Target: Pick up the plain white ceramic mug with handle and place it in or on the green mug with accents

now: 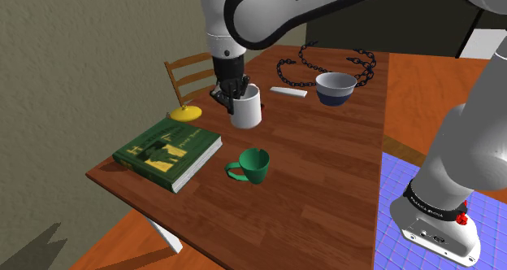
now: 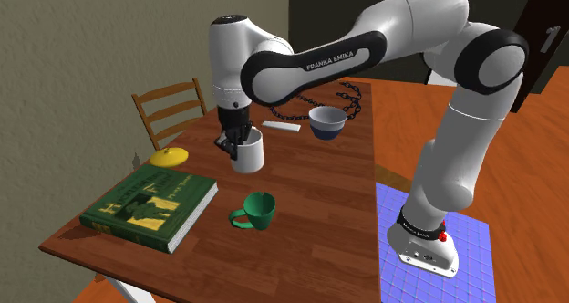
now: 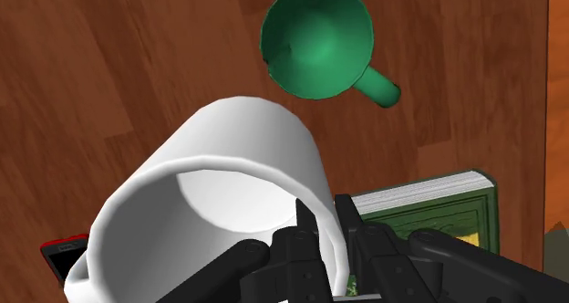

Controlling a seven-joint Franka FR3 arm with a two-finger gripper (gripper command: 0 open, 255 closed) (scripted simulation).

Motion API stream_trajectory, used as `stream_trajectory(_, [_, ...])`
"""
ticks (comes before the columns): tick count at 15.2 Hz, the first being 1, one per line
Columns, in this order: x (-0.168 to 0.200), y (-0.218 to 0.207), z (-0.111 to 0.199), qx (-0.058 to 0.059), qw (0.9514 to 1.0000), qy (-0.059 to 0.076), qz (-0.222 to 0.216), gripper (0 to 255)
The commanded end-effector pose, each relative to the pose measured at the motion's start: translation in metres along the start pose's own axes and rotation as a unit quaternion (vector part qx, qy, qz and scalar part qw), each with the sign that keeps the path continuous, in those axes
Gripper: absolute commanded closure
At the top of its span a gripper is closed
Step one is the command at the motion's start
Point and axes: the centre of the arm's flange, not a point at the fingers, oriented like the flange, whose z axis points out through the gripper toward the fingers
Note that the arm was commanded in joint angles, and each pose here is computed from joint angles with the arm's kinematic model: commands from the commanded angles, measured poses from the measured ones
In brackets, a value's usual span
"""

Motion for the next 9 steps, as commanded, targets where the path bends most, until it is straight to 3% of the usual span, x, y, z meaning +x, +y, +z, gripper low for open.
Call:
stream_trajectory(1, [-0.016, -0.017, -0.005, 0.000, 1.0000, 0.000, 0.001, 255])
stream_trajectory(6, [-0.053, -0.064, -0.016, 0.000, 1.0000, 0.000, 0.001, 255])
stream_trajectory(9, [-0.054, -0.064, 0.000, 0.000, 1.0000, 0.000, 0.001, 255])
